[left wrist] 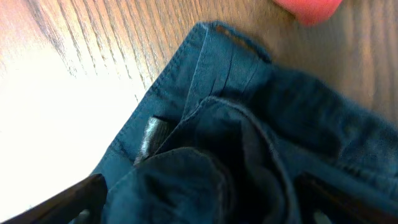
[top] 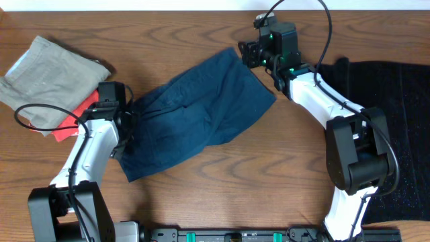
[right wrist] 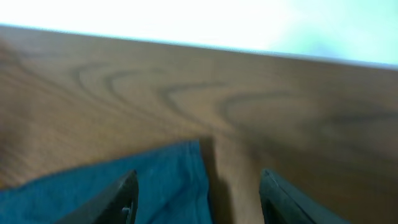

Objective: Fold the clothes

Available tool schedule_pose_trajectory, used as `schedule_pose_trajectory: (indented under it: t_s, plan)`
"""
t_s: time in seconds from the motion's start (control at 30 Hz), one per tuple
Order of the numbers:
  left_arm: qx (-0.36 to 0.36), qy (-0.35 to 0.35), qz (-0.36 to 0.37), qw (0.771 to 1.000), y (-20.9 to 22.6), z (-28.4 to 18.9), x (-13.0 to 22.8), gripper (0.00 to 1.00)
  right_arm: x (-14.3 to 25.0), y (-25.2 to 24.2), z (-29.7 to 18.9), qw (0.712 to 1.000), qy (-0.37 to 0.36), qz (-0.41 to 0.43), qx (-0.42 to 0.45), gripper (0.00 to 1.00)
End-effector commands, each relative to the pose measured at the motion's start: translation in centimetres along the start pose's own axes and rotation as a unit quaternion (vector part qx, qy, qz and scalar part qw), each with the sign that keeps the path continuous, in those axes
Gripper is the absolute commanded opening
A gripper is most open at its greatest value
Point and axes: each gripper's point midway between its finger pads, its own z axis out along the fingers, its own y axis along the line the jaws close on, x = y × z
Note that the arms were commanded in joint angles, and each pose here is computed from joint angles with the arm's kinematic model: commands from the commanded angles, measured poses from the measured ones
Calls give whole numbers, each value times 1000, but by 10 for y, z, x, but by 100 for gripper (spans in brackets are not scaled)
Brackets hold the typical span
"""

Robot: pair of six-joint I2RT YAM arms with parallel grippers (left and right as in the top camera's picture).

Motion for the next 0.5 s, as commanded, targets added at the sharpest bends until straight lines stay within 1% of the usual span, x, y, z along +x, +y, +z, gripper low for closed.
schedule_pose_trajectory:
  t_s: [0.0, 0.07, 0.13, 0.2, 0.23, 0.37, 0.47]
  plan:
    - [-12, 33, 75, 997, 13, 2, 9, 98, 5, 4, -2, 1000, 22, -2, 3, 57]
    - [-29, 43, 87, 995, 22, 2, 10, 98, 26, 3, -5, 998, 65, 6, 3, 53]
    - [-42, 54, 86, 994, 31, 2, 13, 98, 47, 2, -8, 994, 109, 15, 4, 51]
    - [-50, 60, 83, 994, 35, 1, 13, 98, 68, -2, -13, 988, 151, 21, 15, 46]
    - [-51, 60, 81, 994, 36, 1, 13, 98, 76, -5, -15, 986, 165, 23, 23, 45]
    - [-47, 56, 77, 994, 35, 2, 9, 98, 101, -19, -20, 977, 206, 21, 59, 48]
    - [-29, 44, 85, 995, 27, 4, 3, 98, 117, -24, -17, 971, 228, 17, 63, 50]
